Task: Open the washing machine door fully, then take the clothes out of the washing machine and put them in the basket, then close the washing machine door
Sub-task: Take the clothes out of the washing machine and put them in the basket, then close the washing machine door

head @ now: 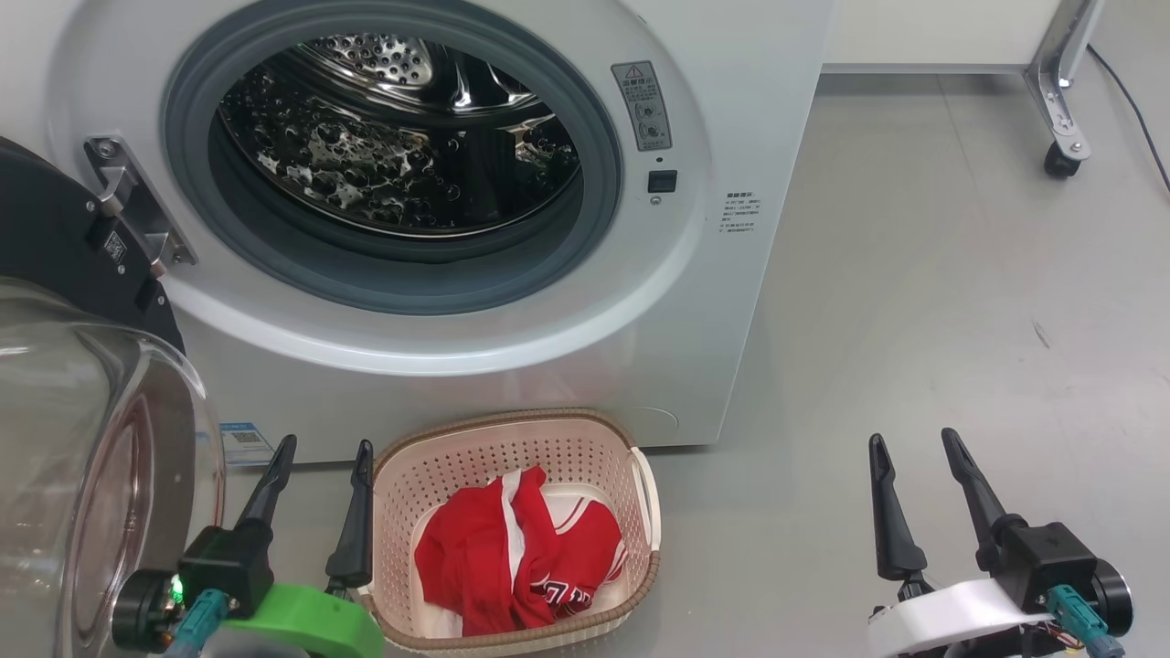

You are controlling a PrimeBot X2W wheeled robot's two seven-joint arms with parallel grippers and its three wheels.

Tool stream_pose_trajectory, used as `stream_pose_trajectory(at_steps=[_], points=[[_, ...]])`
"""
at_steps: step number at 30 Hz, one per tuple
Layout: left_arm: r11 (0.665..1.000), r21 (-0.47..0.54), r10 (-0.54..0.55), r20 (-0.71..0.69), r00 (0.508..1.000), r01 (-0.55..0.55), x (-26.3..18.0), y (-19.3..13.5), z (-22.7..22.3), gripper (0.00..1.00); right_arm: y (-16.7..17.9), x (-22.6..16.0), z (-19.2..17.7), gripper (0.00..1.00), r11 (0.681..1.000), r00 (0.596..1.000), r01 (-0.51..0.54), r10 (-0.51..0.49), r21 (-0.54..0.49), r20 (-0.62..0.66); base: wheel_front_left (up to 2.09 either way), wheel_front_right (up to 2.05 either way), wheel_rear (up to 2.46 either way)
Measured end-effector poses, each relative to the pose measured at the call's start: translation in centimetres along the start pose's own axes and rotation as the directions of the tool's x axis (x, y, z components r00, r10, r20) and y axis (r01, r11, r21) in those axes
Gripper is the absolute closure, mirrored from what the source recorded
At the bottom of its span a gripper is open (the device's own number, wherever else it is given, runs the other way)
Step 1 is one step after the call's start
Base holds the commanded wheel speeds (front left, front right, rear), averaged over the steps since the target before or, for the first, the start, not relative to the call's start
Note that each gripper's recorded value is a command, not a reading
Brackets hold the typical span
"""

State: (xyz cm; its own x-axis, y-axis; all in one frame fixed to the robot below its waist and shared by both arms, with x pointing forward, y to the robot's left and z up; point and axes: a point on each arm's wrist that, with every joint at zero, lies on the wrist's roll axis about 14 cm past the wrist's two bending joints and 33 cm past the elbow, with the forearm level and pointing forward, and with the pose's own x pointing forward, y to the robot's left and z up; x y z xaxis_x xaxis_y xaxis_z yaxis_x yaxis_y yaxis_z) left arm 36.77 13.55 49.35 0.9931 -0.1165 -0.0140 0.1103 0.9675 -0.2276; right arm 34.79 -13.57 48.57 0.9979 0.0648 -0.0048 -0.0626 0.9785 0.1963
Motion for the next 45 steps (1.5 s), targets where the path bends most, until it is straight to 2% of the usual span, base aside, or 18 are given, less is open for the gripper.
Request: stream_pose_trajectory(at_steps=[29,45], points=[[1.0,0.028,-0.01,-0.014,1.0,0.01,-1.4,-0.8,1.0,0.0,-0.4,-0.9,0.5,0.0,1.0,1.0,0.026,-0.026,0.01,0.011,-0.01,0.02,-0.01],[1.0,0.03,-0.008,-0.017,1.0,0.008,-1.4,-0.9,1.4,0.0,-0.5,-0.7,0.5,0.0,1.0,1.0,0.027,-0.027,0.012,0.008,-0.5,0.5,0.0]])
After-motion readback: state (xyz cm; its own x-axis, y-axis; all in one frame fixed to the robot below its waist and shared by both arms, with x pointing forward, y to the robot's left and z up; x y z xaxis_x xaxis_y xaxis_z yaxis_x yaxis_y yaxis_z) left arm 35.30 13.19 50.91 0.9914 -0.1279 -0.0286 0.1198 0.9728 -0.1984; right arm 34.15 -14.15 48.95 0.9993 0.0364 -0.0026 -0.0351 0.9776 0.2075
